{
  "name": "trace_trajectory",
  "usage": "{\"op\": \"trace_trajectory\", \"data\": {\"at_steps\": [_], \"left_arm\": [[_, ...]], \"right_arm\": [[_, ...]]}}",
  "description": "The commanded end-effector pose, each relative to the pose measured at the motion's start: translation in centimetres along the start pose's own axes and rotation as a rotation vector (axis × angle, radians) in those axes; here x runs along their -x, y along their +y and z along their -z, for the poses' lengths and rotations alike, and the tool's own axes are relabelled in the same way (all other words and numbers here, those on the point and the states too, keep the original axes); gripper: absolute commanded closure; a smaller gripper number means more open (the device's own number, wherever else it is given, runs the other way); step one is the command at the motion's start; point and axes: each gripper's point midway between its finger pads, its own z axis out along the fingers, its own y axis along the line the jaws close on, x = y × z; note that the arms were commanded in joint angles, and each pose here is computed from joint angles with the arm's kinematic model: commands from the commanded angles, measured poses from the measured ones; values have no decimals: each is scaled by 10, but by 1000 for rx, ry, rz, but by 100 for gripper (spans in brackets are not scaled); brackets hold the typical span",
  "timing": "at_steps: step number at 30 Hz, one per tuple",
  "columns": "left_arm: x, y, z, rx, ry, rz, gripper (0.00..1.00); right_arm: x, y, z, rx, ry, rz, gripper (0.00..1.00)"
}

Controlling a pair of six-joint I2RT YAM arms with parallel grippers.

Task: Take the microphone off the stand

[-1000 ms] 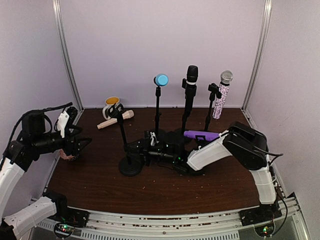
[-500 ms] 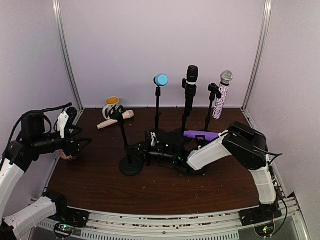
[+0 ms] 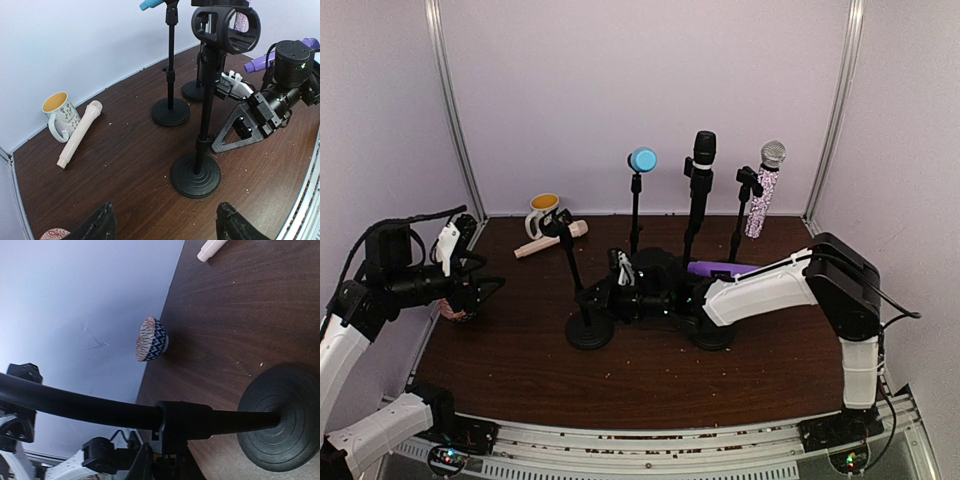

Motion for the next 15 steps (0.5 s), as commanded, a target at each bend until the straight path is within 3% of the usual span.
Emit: {"op": "trace_trajectory", "data": {"at_steps": [1, 8, 10, 13, 15], "left_arm": [[12, 2, 2, 1, -38, -26, 29], [12, 3, 2, 8, -35, -29, 29], [11, 3, 2, 9, -32, -28, 29], [11, 3, 3, 10, -31, -31, 29], [11, 3, 2, 12, -30, -31, 29]], "right_arm": [[-6, -60, 14, -368, 2, 281, 100], [-12, -76, 22, -552, -17, 533, 99], [-12, -79, 27, -596, -38, 595, 86], [-9, -69, 36, -668, -93, 719, 80], [-5, -55, 42, -707, -142, 796, 61]]}}
